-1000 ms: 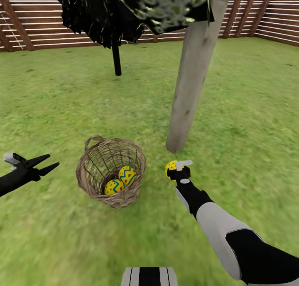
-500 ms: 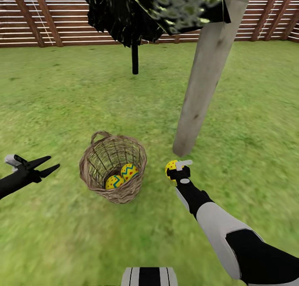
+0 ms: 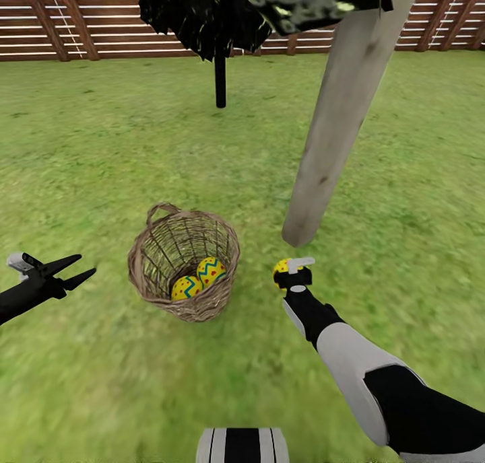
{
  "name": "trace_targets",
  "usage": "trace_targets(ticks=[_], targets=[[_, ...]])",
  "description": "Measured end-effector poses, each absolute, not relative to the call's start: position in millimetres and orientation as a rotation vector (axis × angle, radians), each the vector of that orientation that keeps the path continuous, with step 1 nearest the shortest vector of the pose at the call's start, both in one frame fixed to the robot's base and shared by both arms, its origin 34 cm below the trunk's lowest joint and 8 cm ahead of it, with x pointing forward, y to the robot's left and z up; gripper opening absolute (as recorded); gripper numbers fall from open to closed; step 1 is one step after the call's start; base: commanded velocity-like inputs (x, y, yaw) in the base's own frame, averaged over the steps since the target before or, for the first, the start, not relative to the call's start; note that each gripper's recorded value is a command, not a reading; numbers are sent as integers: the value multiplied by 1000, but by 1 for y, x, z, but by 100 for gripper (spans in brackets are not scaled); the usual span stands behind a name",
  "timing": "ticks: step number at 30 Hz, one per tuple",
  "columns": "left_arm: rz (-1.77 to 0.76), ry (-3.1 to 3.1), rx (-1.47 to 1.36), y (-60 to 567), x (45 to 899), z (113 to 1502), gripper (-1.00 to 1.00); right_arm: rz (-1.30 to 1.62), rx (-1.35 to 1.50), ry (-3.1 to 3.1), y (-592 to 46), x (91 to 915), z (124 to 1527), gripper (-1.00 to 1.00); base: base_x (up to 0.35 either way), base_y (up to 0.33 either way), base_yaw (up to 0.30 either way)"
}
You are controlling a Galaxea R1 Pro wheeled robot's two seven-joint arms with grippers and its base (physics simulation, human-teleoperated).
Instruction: Take the three Easter eggs out of the wicker basket on the lawn in the garden, then place them on the lawn next to a single tree (choose any tree) so that all three eggs are next to the same tree and none are left in the basket.
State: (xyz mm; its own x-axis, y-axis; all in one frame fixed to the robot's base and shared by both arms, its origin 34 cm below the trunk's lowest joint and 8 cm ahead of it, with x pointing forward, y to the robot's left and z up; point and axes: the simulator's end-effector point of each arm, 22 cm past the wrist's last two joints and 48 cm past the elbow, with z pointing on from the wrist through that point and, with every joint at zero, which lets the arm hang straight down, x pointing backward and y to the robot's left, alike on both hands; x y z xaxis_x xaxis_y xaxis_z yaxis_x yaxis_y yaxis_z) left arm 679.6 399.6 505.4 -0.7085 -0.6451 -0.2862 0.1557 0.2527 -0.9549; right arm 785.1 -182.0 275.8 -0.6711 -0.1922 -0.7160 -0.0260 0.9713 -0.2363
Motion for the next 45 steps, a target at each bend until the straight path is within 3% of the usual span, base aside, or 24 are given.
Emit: trace_targets(ticks=[45], targets=[[-1622,1870,-509,411,662,450,100,-281,-135,2369,-185,770,197,-100,0,0,0]])
